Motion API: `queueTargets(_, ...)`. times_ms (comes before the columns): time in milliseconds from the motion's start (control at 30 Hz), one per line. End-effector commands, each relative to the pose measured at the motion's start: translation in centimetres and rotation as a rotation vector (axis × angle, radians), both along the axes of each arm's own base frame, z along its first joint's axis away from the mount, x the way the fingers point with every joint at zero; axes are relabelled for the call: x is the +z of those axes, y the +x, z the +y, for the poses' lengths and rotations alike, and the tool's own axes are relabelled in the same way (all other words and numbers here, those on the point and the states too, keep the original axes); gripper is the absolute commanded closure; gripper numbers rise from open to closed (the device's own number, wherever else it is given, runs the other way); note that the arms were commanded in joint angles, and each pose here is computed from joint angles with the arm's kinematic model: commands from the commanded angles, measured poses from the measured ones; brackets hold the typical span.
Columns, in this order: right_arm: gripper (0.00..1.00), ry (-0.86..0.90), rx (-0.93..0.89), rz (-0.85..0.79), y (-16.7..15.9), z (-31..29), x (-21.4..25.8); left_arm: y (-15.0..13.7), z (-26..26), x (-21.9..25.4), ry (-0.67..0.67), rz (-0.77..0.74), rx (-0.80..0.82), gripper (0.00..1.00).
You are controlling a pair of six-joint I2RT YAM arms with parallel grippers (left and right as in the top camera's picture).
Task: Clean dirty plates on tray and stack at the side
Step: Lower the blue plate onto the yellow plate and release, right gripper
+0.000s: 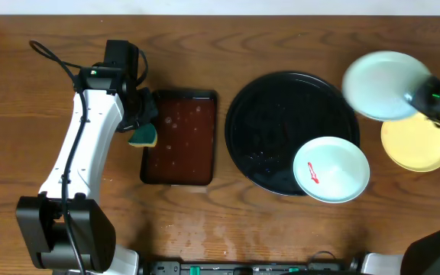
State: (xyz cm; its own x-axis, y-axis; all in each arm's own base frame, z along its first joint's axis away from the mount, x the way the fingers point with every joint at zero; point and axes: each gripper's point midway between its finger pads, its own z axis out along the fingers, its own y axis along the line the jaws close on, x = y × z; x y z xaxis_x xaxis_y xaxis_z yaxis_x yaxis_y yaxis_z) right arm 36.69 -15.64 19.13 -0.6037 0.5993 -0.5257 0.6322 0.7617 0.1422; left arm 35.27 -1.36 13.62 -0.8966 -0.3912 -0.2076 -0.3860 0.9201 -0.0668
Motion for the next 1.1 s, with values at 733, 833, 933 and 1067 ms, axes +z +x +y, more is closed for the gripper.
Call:
queueTargets(733,0.99,0.055,-0.27,0.24,-6.0,-9.6,-13.4,-0.2,0.2,-0.3,0.008,0.011,-0.006,0.92)
queueTargets(833,0.99,0.038,-0.281,0.236,-6.2,-9.9,-12.9,-0.2,0.2,-0.3,0.008,0.011,-0.006,0.92)
queueTargets(933,0.99,0.04,-0.303,0.213,-6.2,-10.0,-12.3,-0.2,0.2,-0.3,0.008,0.011,-0.006,0.92)
queueTargets(1067,0.99,0.028,-0.303,0.179,-5.9,-10.2,-11.0,-0.2,0.2,-0.3,0.008,0.011,-0.006,0.92)
